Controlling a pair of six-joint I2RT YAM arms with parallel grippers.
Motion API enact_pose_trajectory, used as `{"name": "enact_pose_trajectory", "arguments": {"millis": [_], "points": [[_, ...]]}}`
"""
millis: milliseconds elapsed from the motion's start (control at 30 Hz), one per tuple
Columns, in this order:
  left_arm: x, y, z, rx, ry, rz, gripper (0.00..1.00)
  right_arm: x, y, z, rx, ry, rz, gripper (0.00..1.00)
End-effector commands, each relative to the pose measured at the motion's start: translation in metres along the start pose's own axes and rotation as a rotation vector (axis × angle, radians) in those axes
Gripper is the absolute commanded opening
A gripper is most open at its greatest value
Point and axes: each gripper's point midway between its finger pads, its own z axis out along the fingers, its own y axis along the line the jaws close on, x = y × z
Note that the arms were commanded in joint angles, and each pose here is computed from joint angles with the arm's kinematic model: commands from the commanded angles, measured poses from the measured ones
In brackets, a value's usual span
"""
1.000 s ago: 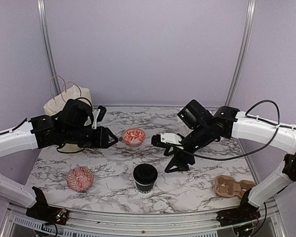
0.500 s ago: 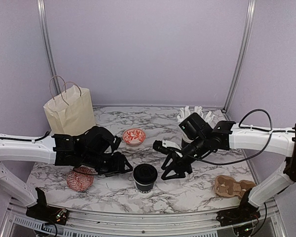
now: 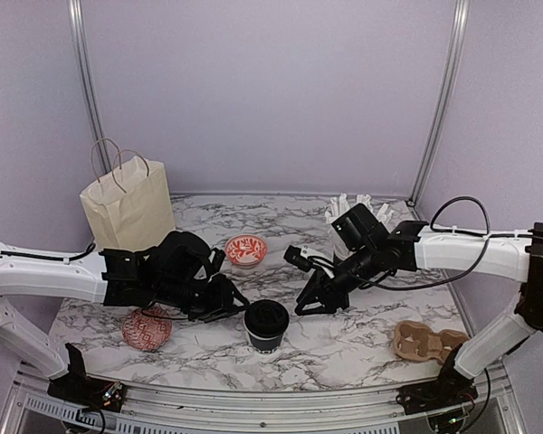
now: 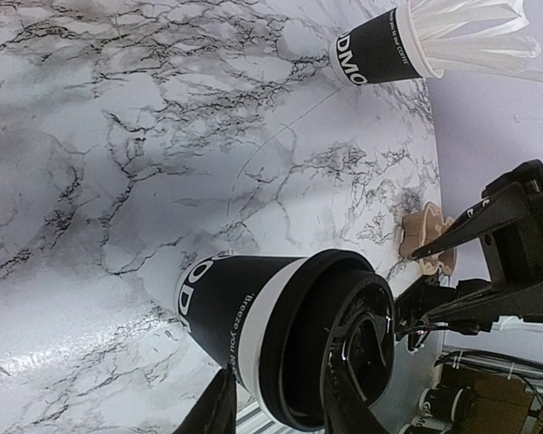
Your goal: Pack the takeout coffee
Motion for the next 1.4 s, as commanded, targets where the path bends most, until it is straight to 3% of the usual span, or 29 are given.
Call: {"name": "enact_pose_trajectory", "arguments": {"millis": [0,300,933,1100,1367], "points": [[0.004,-0.004,0.006,0.024,0.022,0.002,0.32,-0.007,-0.009,-0.002,-0.035,-0.043,0.066,0.37],[0.013,0.005,0.013,0.005,0.062,-0.001,0.3,-0.003,0.003,0.012,-0.186,-0.028,0.125,0.42],[0.03,0.027,0.024,-0.056,0.141,0.012,0.25,0.001,0.0,0.029,-0.267,0.01,0.225,0.45],[0.045,0.046,0.031,-0.11,0.203,0.003,0.27,0.008,-0.01,0.041,-0.258,0.046,0.276,0.41],[0.064,0.068,0.041,-0.159,0.28,-0.025,0.16,0.022,-0.021,0.055,-0.248,0.096,0.334,0.34]]}}
